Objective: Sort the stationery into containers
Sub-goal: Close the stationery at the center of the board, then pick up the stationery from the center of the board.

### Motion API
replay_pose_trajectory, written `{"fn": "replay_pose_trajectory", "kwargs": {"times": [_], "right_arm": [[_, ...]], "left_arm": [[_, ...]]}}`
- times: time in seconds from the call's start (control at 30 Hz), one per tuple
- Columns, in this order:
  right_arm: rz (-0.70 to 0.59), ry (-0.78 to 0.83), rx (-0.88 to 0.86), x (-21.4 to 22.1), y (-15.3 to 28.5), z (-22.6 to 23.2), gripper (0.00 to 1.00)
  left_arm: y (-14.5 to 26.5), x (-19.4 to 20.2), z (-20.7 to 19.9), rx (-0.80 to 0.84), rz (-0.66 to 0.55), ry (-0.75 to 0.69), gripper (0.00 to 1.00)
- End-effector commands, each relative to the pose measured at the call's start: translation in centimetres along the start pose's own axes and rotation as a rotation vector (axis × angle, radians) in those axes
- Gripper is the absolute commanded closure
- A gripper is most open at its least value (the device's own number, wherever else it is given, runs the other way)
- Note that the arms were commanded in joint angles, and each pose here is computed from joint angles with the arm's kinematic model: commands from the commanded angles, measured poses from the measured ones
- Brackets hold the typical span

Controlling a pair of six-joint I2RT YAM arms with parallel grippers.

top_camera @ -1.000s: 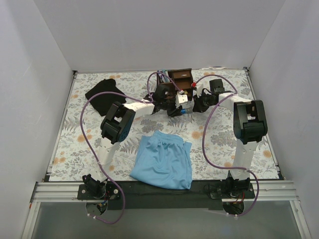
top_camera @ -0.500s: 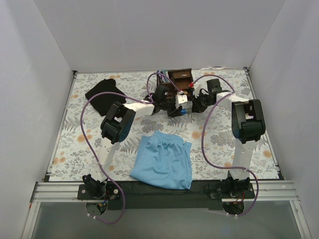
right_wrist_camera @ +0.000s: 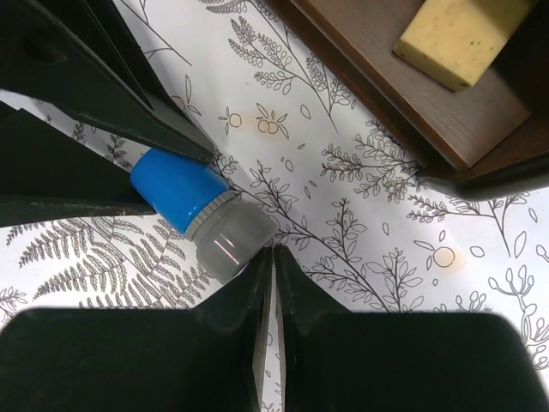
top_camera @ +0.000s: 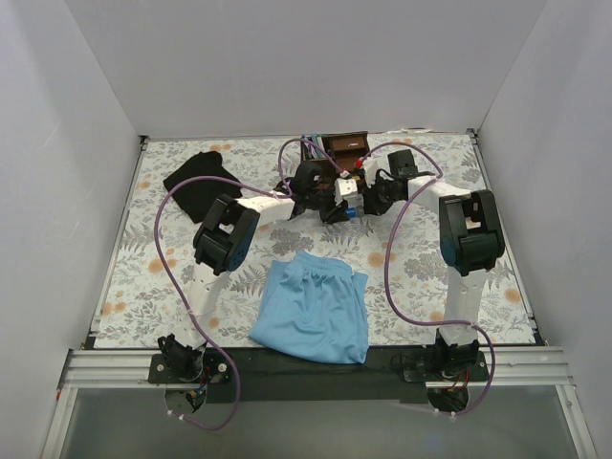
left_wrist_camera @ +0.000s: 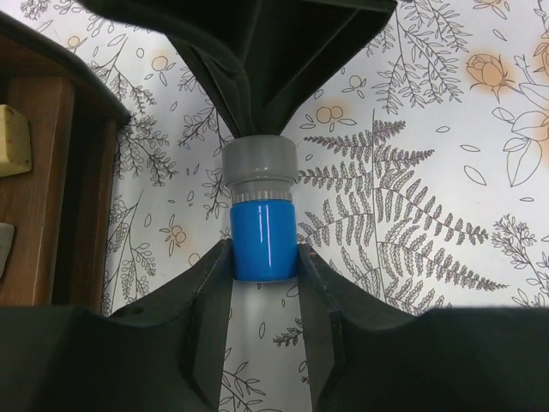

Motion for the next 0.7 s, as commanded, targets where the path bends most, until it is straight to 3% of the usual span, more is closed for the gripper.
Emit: {"fn": "replay_pose_trajectory", "kwargs": {"times": [0.0, 0.4, 0.67], "right_arm": [[-0.109, -0.031, -0.248, -3.9, -1.1, 8.3, 0.85], [-0.115, -0.097, -0.166, -3.0, 1.1, 6.8, 0.84], [-0.085, -0.145, -0.074, -2.0, 3.4, 4.6, 0.75]], "left_arm": [[-2.0, -1.4, -0.6, 0.021, -0.059, -0.001, 1.0], [-0.4, -1.5, -0.7, 0.014, -0.03, 0.099, 1.0], [2.2, -4.2, -1.2, -0.004, -0.044, 0.132, 1.0]]}}
Point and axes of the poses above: each gripper's point midway between its finger pads, its own y axis back along the fingers, its own z axis along the line the jaws close on, x = y × z, the point moved 1 cm from there along y, back along the fingers, and after that the axes turned 7 degrees about y, right-handed, at the moved point
